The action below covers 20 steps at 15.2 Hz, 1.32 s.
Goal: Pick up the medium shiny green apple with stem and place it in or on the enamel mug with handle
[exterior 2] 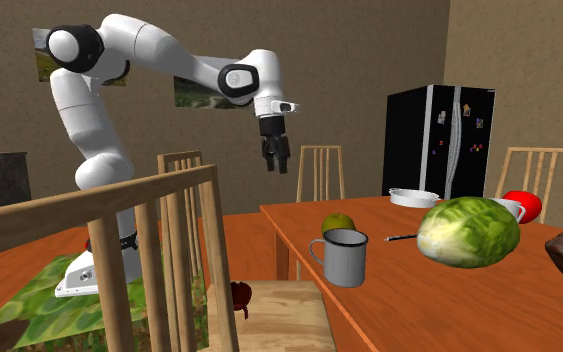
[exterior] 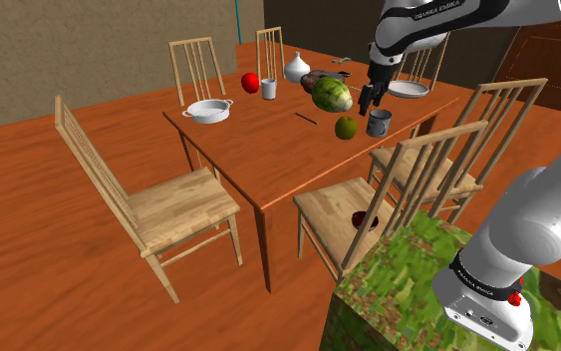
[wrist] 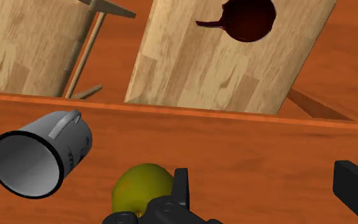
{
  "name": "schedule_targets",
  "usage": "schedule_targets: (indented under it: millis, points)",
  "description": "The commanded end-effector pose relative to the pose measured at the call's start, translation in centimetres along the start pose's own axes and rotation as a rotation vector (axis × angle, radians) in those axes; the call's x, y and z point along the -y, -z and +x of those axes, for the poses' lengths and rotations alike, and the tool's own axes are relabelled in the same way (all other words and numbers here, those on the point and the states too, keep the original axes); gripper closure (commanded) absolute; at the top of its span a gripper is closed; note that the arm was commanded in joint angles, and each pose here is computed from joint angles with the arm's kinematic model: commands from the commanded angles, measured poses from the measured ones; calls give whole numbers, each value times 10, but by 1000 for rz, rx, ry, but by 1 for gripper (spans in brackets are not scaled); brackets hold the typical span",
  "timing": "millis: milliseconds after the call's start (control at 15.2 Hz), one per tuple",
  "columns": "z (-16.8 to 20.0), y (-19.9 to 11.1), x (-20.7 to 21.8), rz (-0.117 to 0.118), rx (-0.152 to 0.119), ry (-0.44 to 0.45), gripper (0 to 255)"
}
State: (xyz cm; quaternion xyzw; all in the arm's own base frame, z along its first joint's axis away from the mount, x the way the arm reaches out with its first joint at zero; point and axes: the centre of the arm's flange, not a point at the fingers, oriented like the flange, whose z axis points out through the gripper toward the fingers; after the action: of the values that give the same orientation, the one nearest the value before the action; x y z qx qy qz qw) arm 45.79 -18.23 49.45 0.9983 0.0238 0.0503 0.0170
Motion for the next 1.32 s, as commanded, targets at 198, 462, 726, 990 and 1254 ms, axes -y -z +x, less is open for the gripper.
schedule_targets:
  millis: [198,462,726,990,1254]
  points:
    - [43,-29,-44,3,-14,-8,0]
    - [75,-51,-80,7,-26,-15,0]
    - [106,-73,-115,11,-37,-22,0]
    - [113,-93,-123,11,-39,-24,0]
    - [114,-114,-122,11,-39,-24,0]
